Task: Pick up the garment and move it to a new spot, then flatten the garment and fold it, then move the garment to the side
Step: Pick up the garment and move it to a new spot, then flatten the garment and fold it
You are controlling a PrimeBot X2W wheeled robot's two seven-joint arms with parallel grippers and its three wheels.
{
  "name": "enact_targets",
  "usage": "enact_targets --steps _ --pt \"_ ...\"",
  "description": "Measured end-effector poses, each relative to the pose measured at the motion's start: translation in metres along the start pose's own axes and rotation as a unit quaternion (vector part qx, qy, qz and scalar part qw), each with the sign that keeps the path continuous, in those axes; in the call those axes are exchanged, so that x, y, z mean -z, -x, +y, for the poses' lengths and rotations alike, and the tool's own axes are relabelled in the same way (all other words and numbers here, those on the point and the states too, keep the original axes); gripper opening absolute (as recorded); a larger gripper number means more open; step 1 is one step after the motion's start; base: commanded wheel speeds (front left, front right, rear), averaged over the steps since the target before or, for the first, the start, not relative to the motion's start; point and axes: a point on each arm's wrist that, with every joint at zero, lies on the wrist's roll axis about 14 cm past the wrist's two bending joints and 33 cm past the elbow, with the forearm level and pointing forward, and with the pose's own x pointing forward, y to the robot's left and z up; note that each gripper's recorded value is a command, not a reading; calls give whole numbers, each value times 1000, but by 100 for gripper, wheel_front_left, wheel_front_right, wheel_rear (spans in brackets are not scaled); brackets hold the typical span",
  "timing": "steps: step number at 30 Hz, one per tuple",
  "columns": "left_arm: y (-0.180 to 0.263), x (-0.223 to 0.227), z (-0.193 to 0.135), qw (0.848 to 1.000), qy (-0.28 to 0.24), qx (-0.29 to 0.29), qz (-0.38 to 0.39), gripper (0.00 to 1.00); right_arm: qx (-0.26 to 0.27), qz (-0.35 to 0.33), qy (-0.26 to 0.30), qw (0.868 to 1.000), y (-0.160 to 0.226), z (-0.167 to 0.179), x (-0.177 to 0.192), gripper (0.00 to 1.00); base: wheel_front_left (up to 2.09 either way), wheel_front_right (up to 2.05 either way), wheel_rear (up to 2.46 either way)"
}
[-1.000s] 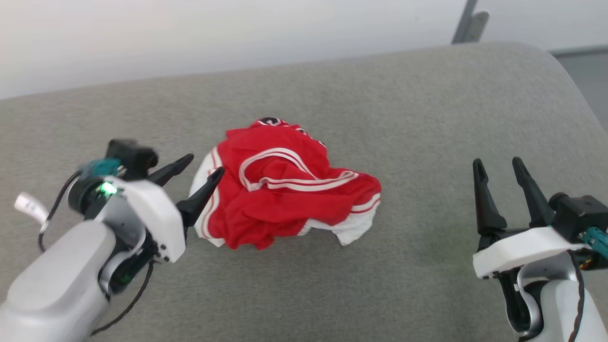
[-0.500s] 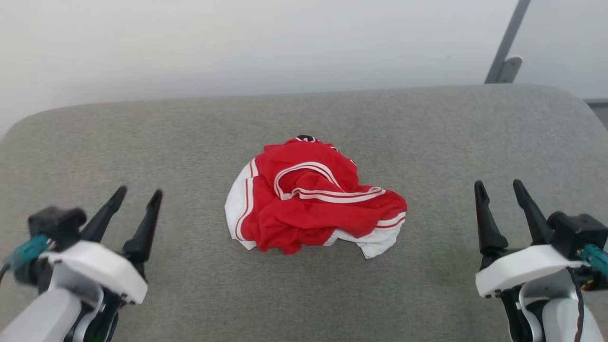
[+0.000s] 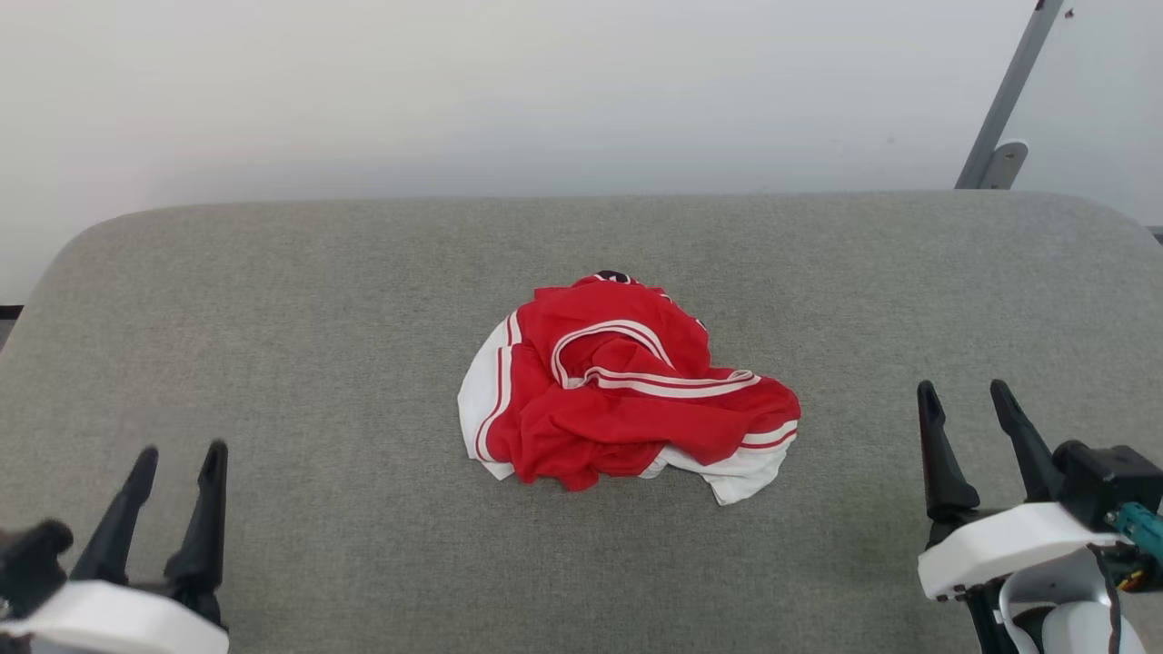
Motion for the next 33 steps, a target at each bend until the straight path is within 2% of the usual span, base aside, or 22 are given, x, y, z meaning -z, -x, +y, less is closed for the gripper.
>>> enact_targets --steps 11,19,33 --pt "27 13 15 1000 18 -23 0 100 -3 -3 2 1000 2 2 -1 100 0 0 0" --pt "28 16 19 999 29 -32 -7 100 3 -7 3 1000 5 -2 -3 100 0 0 0" --pt "28 23 11 999 43 -28 -10 100 11 -3 2 1000 6 -7 -2 100 0 0 0"
